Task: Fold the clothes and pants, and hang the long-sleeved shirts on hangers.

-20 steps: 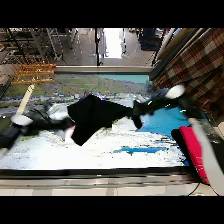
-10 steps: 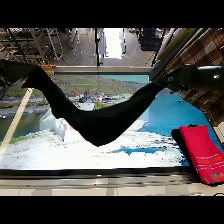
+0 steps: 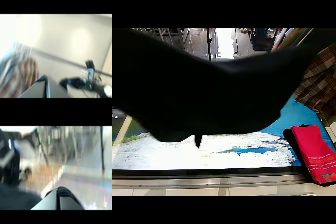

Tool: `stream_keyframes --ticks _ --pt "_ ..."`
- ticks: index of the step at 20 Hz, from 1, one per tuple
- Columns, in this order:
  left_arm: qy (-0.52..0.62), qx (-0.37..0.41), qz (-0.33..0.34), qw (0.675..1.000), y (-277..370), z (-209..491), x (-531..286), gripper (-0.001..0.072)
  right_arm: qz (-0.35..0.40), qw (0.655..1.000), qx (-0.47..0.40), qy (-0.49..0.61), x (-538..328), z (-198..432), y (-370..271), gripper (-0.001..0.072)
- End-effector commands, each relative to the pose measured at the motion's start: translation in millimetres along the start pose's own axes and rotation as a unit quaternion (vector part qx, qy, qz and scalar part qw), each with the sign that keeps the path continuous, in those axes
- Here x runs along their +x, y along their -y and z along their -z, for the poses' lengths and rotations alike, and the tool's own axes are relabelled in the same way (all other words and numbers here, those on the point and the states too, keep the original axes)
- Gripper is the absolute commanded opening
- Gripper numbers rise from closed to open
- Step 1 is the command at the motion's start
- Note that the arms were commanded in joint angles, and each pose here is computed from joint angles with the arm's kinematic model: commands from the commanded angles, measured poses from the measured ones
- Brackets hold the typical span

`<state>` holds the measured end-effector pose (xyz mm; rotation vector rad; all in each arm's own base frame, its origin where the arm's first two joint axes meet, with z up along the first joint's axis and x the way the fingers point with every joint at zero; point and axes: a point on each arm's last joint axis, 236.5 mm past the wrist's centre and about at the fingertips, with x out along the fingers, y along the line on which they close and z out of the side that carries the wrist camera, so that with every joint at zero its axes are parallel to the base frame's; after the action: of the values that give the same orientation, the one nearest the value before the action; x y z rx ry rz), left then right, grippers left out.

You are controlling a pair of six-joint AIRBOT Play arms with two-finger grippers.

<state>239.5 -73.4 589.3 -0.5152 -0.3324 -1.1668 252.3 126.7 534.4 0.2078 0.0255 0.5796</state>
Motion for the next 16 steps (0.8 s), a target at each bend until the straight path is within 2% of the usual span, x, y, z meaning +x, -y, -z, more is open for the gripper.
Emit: stream_keyframes --ticks 1,3,5,8,12,14,16 --pt "0.039 0.121 -0.020 0.992 44 -40 1 0.0006 0.001 0.988 -0.074 0.136 -57 -64 -40 0.0017" --pt "0.008 0.153 -0.129 0.980 -7 -33 -6 0.0005 0.028 0.987 -0.076 0.136 -48 -63 -20 0.0017" --pt "-0.048 0.138 -0.212 0.966 -77 -6 -13 0.0005 0.071 0.993 -0.045 0.081 -1 -30 38 0.0017" --pt "-0.137 0.043 -0.255 0.956 -197 80 -10 0.0005 0.122 0.987 0.064 -0.076 103 92 150 0.0016" --pt "-0.230 -0.100 -0.351 0.902 -375 232 -55 0.0005 0.172 0.939 0.175 -0.240 193 288 267 0.0017" --pt "-0.218 -0.146 -0.403 0.877 -444 282 -90 0.0005 0.194 0.926 0.217 -0.240 229 352 312 0.0018" --pt "-0.176 -0.170 -0.440 0.864 -492 307 -112 0.0005 0.225 0.927 0.236 -0.187 262 389 354 0.0020"
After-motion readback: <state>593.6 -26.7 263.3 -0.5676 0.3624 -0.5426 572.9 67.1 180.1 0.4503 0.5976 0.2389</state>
